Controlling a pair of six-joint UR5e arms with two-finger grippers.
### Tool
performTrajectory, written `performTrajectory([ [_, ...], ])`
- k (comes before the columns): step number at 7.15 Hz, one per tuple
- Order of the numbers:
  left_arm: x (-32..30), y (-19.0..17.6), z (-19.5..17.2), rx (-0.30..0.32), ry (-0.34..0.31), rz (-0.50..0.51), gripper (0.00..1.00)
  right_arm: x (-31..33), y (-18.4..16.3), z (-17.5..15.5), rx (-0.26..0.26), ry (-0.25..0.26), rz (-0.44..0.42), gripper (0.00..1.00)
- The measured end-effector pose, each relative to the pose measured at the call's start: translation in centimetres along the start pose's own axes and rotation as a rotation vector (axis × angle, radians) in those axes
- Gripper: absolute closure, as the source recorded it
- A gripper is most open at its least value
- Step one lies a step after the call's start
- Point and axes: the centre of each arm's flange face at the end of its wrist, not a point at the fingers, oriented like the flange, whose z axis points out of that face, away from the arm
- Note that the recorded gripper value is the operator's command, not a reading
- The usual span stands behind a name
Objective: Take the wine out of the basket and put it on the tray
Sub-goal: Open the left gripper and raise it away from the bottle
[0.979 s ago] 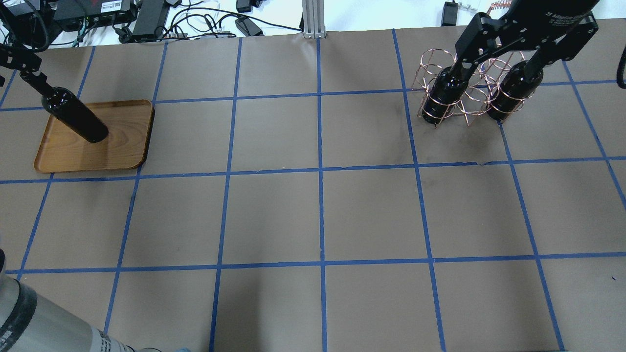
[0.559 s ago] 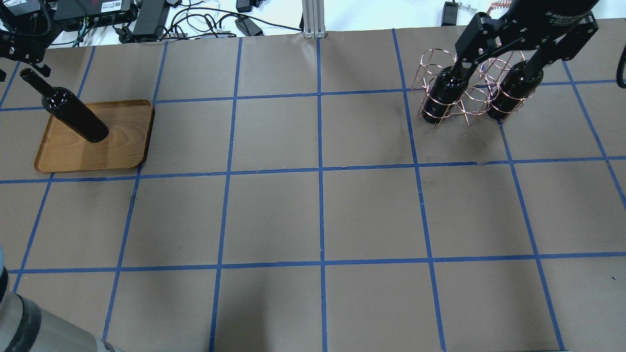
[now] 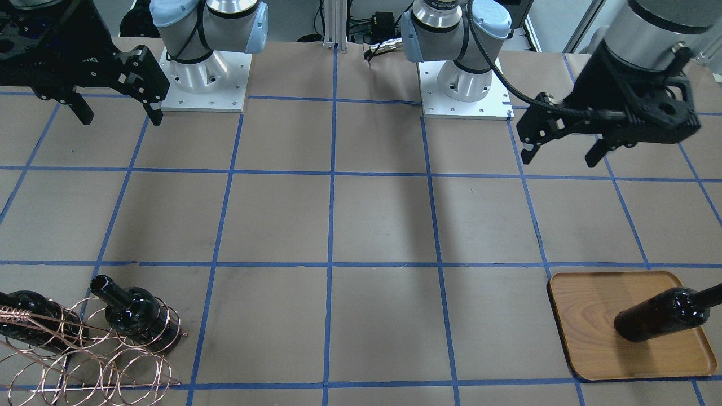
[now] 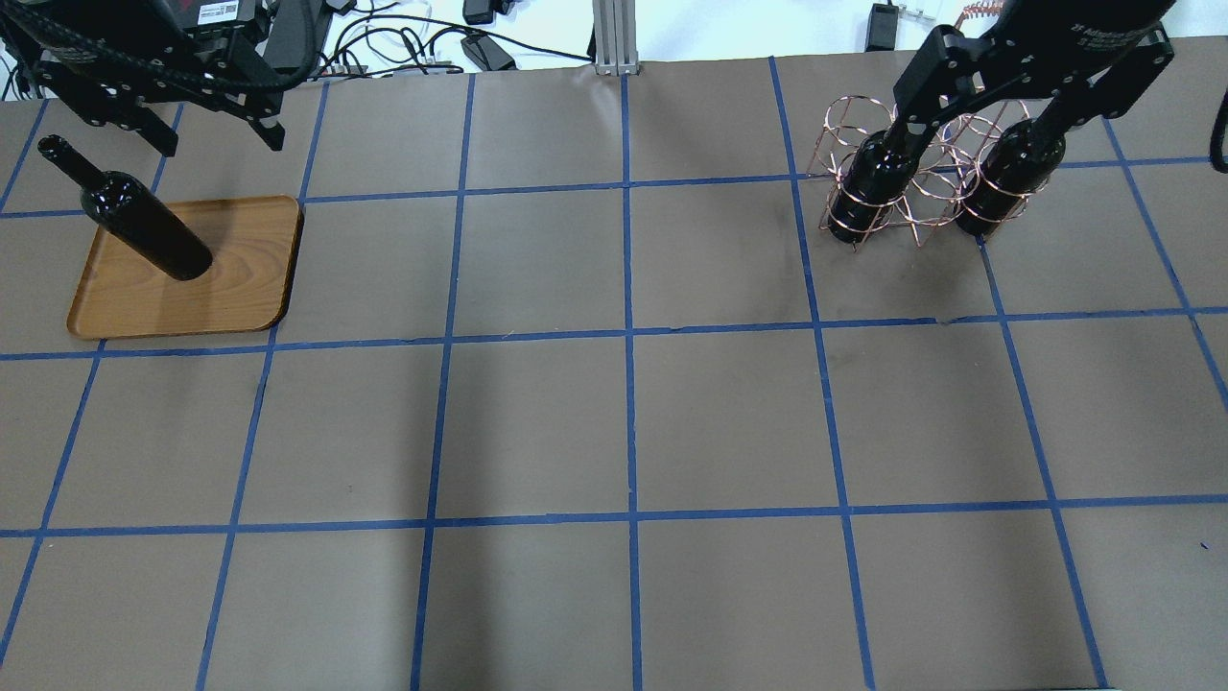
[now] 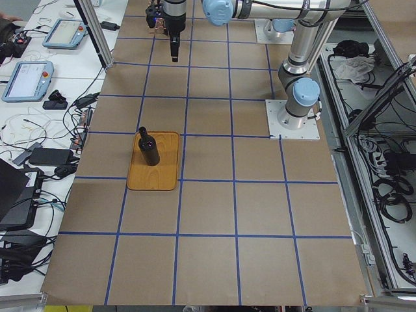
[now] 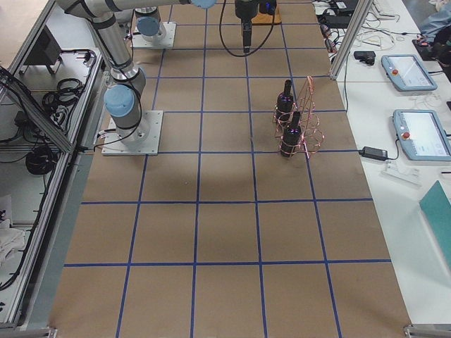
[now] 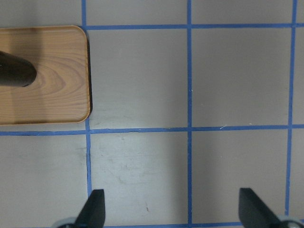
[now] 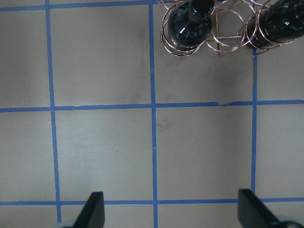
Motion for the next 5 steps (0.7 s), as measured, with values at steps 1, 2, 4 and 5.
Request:
performTrajectory([
  [1, 2.5, 1.7, 0.0, -0.005, 0.000, 0.031, 0.00, -0.3, 0.1, 0.0, 0.002, -0.001, -0.003, 0.00],
  [2, 3.8, 2.9, 0.1, -0.009, -0.001, 0.033, 0.00, -0.9, 0.2, 0.1, 0.003, 0.005, -0.011, 0.00],
  [4, 4.6, 4.3, -0.1, -0.009, -0.003, 0.018, 0.00, -2.5, 0.6, 0.3, 0.002, 0.034, -0.044, 0.00],
  [5, 4.6, 4.5, -0.2, -0.008, -0.004, 0.016, 0.00, -2.8, 0.5, 0.4, 0.009, 0.039, -0.051, 0.00],
])
